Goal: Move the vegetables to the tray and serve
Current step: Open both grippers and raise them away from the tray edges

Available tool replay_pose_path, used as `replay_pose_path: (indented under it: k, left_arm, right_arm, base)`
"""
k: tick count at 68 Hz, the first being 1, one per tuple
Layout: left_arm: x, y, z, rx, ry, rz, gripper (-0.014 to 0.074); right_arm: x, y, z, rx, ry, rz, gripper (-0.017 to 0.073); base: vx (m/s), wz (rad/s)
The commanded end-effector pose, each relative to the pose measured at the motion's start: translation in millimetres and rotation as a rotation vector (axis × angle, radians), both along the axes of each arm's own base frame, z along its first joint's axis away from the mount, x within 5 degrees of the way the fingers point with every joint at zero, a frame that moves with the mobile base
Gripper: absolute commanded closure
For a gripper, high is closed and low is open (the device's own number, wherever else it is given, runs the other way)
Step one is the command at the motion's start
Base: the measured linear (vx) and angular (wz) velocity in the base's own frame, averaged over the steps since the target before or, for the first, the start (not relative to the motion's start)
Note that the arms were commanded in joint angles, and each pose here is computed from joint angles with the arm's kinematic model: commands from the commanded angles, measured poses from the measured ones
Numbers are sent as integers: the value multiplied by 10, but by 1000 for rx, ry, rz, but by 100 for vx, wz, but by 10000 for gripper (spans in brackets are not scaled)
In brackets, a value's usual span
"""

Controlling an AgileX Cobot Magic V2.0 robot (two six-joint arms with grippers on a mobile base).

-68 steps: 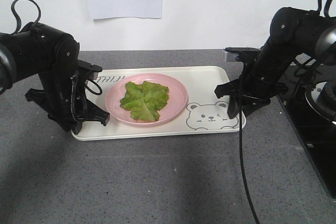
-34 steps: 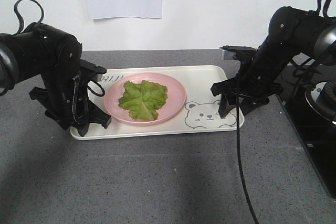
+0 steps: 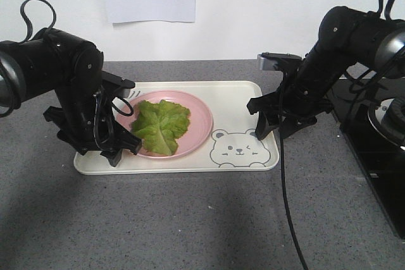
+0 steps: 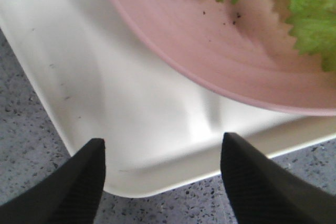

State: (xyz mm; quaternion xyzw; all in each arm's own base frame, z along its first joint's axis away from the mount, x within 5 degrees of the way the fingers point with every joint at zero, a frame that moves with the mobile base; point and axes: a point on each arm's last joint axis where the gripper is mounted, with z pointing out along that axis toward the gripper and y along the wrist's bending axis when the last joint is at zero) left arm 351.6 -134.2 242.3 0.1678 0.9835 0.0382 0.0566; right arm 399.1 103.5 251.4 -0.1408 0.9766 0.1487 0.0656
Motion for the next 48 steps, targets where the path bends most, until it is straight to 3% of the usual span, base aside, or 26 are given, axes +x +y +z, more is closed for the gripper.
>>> replay_pose_path:
  k: [1, 14, 26, 38, 48]
  left_arm:
    - [-14, 12, 260, -9, -85, -10, 126]
    - [-1, 29, 372, 10, -98, -9, 126]
    - [-9, 34, 633, -17, -164, 6, 139]
    - [-71, 60, 947, -64, -274, 11, 219]
    - [-186, 104, 1219, -112, -381, 8, 372]
  right_arm:
    - [-89, -18, 455, 38, -138, -12, 151]
    - [-153, -35, 690, 56, -231, -34, 156]
    - [-246, -61, 947, 71, -332, -44, 201]
    - [-367, -91, 1243, 91, -460, -48, 337]
    - [-498, -122, 1497, 103, -572, -41, 500]
  base:
    - [0, 0]
    - [0, 0]
    - [0, 0]
    - [0, 0]
    - [0, 0]
